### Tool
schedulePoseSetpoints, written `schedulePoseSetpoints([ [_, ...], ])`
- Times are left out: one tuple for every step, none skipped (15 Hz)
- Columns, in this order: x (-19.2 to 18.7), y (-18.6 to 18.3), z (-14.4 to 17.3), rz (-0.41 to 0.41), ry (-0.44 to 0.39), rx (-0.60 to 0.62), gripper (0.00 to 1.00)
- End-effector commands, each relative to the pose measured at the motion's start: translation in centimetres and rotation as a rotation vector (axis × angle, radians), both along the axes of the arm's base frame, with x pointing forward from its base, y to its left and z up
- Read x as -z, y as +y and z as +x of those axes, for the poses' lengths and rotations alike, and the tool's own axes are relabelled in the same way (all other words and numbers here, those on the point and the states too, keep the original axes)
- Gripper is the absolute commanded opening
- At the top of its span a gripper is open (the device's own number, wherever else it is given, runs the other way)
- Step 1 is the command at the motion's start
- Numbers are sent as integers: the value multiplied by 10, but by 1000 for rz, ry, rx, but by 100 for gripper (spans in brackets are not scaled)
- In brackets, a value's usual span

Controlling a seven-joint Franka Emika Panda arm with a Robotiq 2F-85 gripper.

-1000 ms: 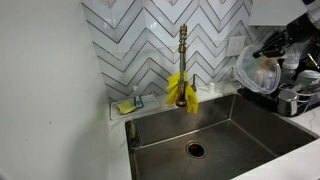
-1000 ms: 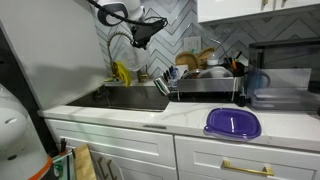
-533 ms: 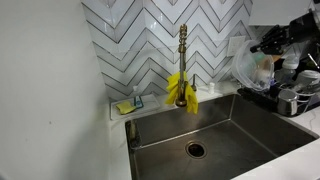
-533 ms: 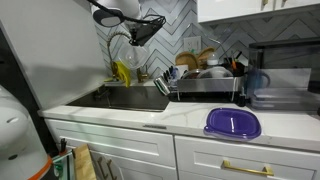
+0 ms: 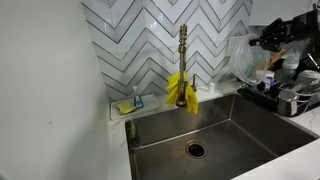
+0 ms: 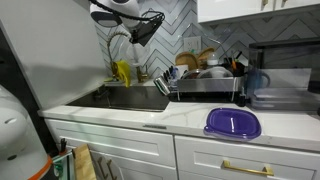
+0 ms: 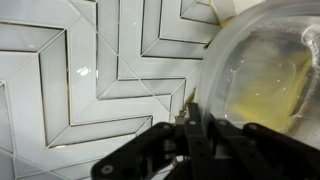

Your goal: Remove the lid from the container then pour out the contents in the container into sink

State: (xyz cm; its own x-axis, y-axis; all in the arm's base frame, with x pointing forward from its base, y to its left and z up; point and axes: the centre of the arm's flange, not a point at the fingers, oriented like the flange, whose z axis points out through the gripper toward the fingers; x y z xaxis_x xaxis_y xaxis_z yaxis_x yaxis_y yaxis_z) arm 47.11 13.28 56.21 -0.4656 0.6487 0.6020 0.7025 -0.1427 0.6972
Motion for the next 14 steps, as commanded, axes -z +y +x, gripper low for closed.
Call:
schedulePoseSetpoints([
  [6,-4,-14,32,-73,-29,1],
  [5,-5,-14,46,-90,-37,1],
  [4,-5,-15,54,-105,-43,1],
  [2,-6,-16,67,-122,-50,1],
  [0,-6,-17,79,-141,-57,1],
  [-3,-7,-18,91,-158,-65,1],
  [-6,-7,-19,96,-177,-76,1],
  [-9,-8,-20,101,-192,-80,1],
  [-12,-8,-21,104,-205,-87,1],
  [-14,-9,-22,110,-210,-90,1],
  [-18,-9,-24,112,-218,-95,1],
  [-22,-9,-25,113,-227,-97,1],
  [-26,-9,-27,116,-237,-102,1],
  [-30,-10,-29,118,-246,-104,1],
])
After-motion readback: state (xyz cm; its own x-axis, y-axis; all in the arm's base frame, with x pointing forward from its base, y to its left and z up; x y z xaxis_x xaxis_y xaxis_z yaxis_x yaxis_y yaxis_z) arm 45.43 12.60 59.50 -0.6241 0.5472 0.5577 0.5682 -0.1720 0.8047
